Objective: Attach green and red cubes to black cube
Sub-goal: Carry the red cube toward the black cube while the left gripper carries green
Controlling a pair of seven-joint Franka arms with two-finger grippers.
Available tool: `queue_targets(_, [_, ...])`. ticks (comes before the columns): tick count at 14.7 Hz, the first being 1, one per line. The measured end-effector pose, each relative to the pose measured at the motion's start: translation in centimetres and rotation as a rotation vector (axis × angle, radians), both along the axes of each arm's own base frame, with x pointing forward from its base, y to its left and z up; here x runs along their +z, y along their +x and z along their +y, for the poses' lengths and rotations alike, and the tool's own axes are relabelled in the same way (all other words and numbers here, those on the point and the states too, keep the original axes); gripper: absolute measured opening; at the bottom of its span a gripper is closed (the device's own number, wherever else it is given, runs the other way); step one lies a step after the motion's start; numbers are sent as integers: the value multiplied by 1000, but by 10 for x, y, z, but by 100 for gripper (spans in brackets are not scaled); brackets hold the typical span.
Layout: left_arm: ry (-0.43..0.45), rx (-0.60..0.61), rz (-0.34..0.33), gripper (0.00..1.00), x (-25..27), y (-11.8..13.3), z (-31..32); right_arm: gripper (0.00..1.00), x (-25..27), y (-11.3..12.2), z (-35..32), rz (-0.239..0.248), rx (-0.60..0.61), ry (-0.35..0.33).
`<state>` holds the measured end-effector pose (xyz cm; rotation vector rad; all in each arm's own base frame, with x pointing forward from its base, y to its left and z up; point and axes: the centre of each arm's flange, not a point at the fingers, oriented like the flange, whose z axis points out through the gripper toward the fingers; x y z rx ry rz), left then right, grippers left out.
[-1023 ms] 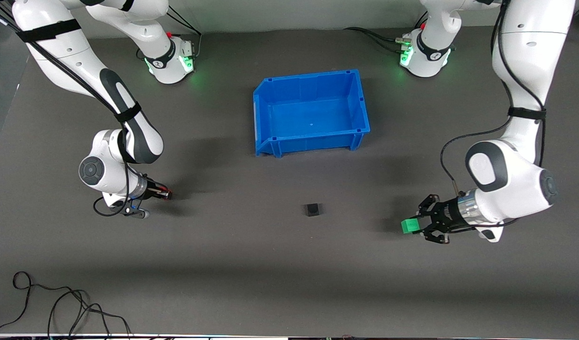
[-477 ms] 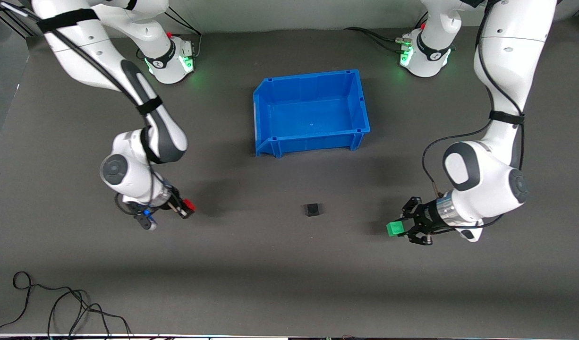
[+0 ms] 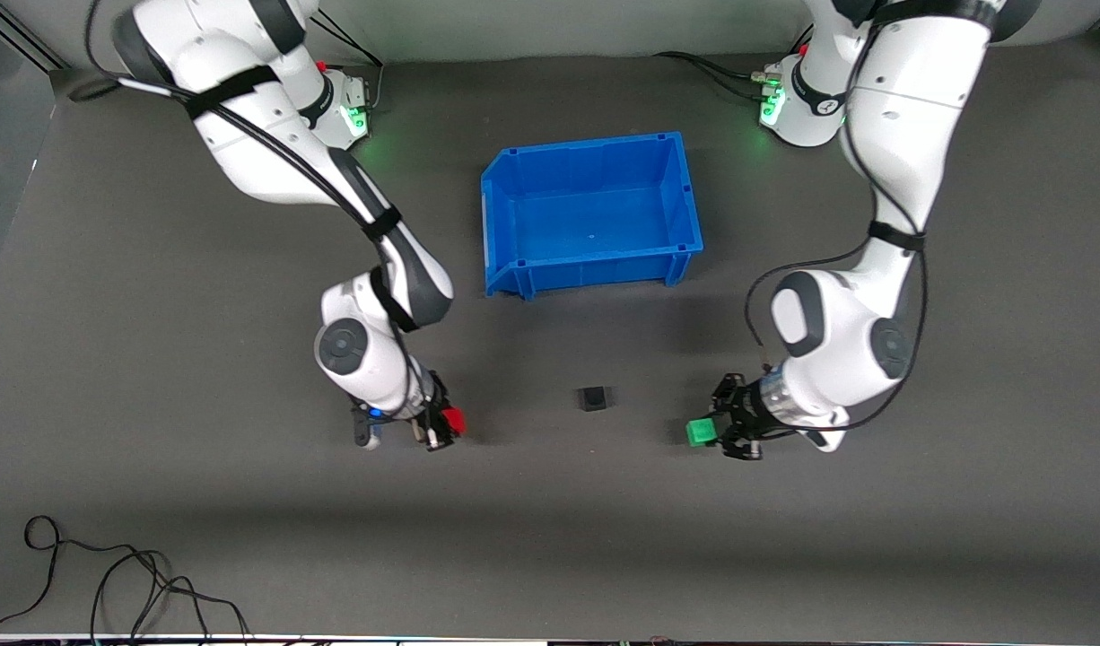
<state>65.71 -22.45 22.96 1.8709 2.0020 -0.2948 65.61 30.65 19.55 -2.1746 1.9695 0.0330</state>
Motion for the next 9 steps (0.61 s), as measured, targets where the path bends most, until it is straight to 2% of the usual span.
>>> queue_targets(3, [18,-23,-10,37,-23,-15,-39,40,-9,7,30,15,-153,52])
queue_targets(9, [31,-56,22,37,-42,-42,-82,40,-12,-25,113,37,-198,94])
